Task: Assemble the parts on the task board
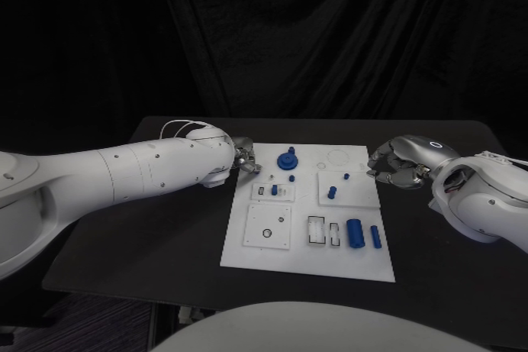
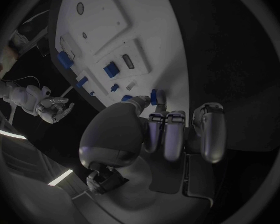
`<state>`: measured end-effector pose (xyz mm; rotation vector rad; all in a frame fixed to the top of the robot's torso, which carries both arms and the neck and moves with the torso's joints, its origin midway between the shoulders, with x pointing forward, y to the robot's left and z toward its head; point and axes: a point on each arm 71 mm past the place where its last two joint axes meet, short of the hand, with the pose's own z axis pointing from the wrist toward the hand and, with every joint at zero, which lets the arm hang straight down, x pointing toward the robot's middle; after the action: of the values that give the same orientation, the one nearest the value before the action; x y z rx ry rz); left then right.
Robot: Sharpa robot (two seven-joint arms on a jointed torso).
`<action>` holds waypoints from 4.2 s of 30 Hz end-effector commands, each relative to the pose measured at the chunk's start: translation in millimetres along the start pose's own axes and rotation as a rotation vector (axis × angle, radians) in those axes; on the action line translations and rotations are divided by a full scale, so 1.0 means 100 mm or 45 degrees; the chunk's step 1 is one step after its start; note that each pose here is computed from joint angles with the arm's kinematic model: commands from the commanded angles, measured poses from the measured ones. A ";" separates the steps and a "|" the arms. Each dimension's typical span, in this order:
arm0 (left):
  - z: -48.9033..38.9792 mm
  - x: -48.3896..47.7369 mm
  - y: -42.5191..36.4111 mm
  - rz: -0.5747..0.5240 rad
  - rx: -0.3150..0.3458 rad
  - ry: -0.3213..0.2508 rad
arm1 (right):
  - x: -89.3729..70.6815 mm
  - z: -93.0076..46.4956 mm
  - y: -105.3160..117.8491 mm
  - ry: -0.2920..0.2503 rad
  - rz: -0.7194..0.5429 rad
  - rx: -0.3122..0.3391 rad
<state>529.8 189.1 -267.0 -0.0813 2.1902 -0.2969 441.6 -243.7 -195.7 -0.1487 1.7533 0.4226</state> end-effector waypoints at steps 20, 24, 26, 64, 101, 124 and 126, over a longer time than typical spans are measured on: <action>-0.518 0.128 0.173 -0.363 0.125 -0.065 | 0.01 -0.02 -0.09 0.017 0.010 0.060; -0.548 0.134 0.139 -0.360 0.144 -0.086 | 0.01 -0.02 -0.08 0.016 0.010 0.058; -0.560 0.135 0.112 -0.327 0.162 -0.115 | 0.01 -0.02 -0.08 0.016 0.011 0.058; -0.476 0.555 0.115 -0.244 0.200 -0.149 | 0.02 -0.04 -0.10 0.027 0.036 0.069; -0.413 0.746 0.166 -0.221 0.155 -0.041 | 0.03 -0.04 -0.10 0.046 0.031 0.078; -0.433 0.731 0.206 -0.231 0.179 -0.067 | 0.05 -0.04 -0.11 0.068 0.024 0.092; -0.436 0.730 0.208 -0.231 0.182 -0.068 | 0.05 -0.04 -0.12 0.068 0.024 0.093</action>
<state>457.4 204.8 -297.1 -0.2145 2.0700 -0.5458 441.0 -253.8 -200.2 -0.1000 1.8091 0.3917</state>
